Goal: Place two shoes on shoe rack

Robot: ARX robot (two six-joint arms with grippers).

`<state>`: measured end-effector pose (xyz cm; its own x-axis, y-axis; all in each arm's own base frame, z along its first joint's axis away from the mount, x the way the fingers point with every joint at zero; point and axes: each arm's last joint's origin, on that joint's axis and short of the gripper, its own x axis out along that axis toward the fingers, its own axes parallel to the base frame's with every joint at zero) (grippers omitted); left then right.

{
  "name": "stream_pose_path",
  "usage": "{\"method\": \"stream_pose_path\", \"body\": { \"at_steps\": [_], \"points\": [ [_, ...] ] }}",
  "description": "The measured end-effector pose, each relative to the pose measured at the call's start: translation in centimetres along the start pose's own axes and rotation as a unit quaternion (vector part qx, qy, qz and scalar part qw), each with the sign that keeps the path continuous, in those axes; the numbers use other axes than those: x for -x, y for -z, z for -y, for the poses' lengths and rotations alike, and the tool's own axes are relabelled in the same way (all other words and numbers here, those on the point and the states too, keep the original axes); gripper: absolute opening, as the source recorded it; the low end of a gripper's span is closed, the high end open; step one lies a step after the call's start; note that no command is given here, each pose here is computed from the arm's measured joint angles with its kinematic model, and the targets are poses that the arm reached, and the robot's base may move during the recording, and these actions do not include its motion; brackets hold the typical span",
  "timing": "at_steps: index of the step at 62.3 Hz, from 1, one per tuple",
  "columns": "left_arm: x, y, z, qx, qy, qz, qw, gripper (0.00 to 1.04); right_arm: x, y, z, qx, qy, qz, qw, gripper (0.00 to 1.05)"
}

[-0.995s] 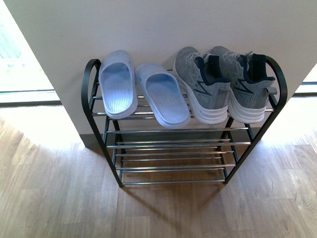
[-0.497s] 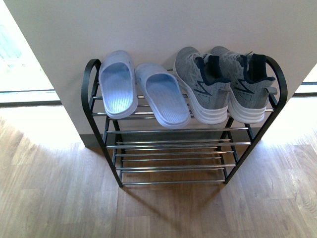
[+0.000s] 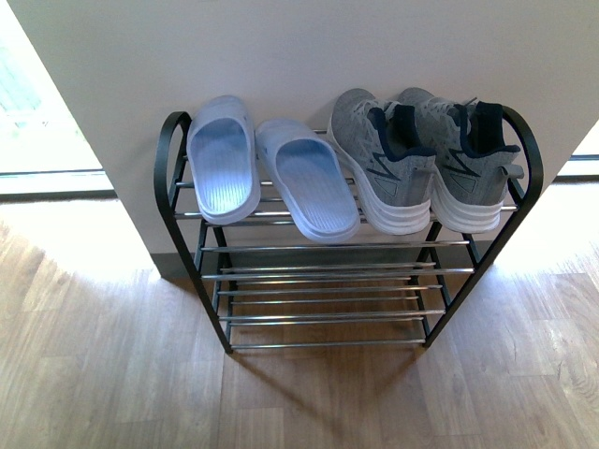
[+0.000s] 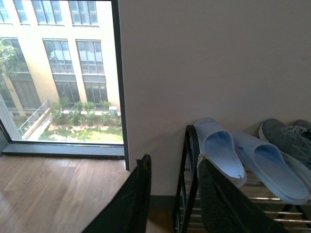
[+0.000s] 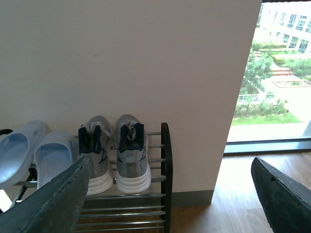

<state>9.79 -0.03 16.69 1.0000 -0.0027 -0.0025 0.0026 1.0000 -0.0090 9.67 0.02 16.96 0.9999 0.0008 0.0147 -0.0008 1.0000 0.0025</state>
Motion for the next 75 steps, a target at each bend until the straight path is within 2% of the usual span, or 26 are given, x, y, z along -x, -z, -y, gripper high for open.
{"method": "stream_pose_path", "body": {
  "at_steps": [20, 75],
  "points": [
    [0.0, 0.0, 0.0, 0.0, 0.0, 0.0, 1.0, 0.96, 0.0, 0.0, 0.0, 0.0, 0.0, 0.0, 1.0, 0.96],
    [0.0, 0.0, 0.0, -0.001, 0.0, 0.0, 1.0, 0.95, 0.0, 0.0, 0.0, 0.0, 0.0, 0.0, 1.0, 0.96]
  ]
}}
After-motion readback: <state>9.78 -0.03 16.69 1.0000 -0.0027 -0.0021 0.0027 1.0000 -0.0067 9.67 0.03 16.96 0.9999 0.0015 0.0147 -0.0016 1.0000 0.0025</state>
